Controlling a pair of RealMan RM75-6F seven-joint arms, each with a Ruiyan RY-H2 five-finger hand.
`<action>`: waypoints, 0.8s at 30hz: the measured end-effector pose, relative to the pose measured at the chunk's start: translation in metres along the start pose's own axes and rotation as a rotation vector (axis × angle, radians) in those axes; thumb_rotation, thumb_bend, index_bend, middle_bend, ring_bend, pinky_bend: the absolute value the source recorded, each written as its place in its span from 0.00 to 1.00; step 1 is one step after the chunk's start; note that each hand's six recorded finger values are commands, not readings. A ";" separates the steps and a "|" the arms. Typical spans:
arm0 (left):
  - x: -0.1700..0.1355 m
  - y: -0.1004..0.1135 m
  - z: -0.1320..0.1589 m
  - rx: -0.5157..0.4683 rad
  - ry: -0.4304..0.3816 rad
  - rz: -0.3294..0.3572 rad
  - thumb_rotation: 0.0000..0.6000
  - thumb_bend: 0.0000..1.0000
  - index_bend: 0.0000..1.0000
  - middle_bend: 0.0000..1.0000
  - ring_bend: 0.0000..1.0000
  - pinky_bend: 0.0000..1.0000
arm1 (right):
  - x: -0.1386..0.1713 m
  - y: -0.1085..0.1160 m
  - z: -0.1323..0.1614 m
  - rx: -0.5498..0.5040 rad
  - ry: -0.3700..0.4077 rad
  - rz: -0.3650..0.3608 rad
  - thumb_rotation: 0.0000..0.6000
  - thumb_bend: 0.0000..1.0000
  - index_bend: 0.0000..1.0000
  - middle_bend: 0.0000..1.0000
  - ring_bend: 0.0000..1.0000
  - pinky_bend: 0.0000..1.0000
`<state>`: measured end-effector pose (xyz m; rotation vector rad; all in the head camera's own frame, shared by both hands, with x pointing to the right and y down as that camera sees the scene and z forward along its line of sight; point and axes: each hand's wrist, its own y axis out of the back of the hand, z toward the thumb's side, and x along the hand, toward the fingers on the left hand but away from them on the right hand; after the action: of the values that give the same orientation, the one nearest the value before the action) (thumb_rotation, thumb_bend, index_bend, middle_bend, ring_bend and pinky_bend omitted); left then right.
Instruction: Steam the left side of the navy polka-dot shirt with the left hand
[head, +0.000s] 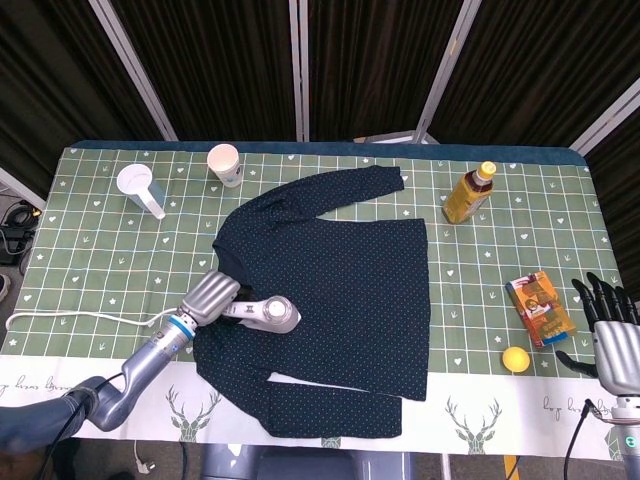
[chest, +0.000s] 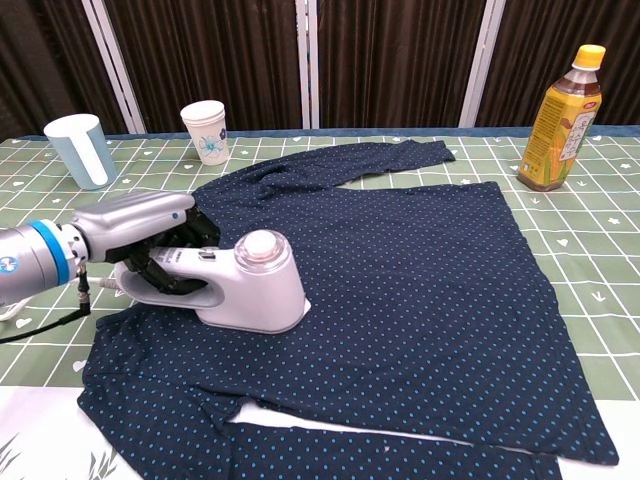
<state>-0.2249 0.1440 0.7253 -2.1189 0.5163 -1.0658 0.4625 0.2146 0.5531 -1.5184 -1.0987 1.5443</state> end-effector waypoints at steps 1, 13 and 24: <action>0.001 -0.001 0.002 -0.002 -0.005 0.000 1.00 0.72 0.93 0.84 0.81 0.97 | 0.000 0.000 0.000 0.000 0.000 0.000 1.00 0.00 0.00 0.00 0.00 0.00; 0.017 -0.011 0.057 -0.021 -0.102 -0.012 1.00 0.72 0.93 0.84 0.81 0.97 | 0.001 0.001 -0.002 -0.005 -0.004 0.001 1.00 0.00 0.00 0.00 0.00 0.00; 0.024 -0.018 0.082 -0.016 -0.138 -0.018 1.00 0.72 0.93 0.84 0.81 0.97 | 0.001 0.001 -0.003 -0.003 -0.007 0.004 1.00 0.00 0.00 0.00 0.00 0.00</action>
<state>-0.1436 0.1748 0.7172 -2.1965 0.4416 -0.9204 0.4652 0.2151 0.5525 -1.5192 -1.1029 1.5530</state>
